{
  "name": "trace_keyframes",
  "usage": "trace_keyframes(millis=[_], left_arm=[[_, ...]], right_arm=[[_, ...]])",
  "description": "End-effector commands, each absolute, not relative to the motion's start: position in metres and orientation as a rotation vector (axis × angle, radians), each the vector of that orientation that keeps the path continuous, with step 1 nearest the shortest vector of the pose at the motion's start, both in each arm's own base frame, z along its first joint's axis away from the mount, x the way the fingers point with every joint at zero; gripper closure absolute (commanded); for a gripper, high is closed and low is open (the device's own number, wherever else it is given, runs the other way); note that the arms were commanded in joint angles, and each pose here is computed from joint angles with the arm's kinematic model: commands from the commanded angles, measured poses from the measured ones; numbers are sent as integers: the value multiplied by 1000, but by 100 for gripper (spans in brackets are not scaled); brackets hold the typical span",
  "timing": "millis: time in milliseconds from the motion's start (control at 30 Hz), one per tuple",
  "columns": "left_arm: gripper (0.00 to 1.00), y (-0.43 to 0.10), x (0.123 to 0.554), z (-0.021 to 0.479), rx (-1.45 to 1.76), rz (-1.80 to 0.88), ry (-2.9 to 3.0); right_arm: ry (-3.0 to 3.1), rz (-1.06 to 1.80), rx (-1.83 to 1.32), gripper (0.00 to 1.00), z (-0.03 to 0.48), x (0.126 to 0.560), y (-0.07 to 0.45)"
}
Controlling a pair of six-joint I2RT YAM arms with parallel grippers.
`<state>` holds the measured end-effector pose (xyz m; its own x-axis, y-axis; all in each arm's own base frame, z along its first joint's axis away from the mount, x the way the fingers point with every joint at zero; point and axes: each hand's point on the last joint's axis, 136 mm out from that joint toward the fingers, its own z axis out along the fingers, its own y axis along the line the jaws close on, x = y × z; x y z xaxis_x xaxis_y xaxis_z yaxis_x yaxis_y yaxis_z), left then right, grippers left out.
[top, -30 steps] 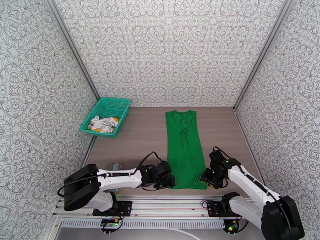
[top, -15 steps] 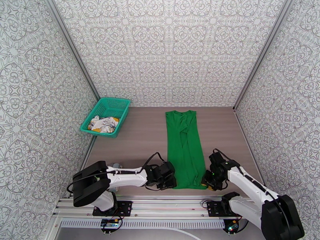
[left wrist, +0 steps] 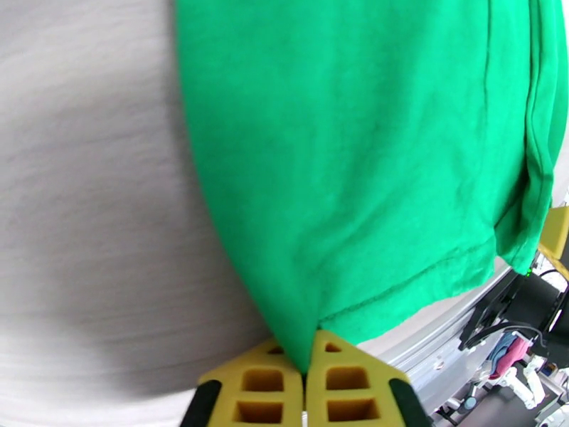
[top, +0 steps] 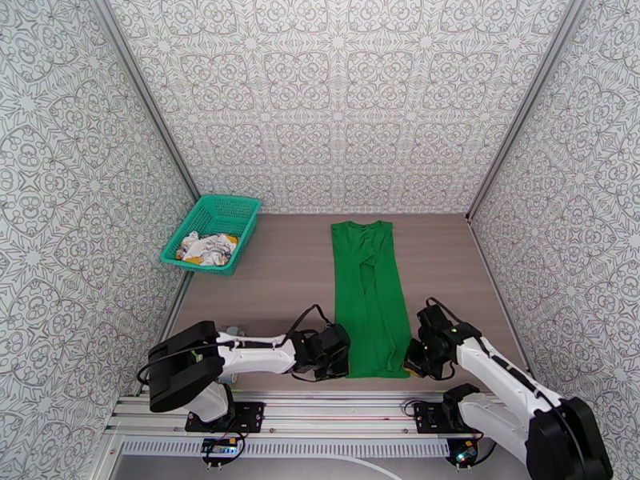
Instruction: Fold and stack the mixed laundry pile
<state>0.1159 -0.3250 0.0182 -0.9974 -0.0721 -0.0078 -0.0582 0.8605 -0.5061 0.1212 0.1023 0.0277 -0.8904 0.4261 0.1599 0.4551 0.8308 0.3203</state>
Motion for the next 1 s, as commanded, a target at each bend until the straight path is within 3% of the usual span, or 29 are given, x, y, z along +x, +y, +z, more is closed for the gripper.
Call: trace_keyframes(millis=[0,533,967], left_arm=[[100,-311,113,21,-121,-759,2990],[100,-319,148,85,-54,-830,2801],[100,-320,271,159,8,-793,2582]], right_arm=[[-2938,-506,-691,100,37,114,97],[-3116,-518,-652,100,97,155,95],[-3448,-397,-525,100,161,281,98]])
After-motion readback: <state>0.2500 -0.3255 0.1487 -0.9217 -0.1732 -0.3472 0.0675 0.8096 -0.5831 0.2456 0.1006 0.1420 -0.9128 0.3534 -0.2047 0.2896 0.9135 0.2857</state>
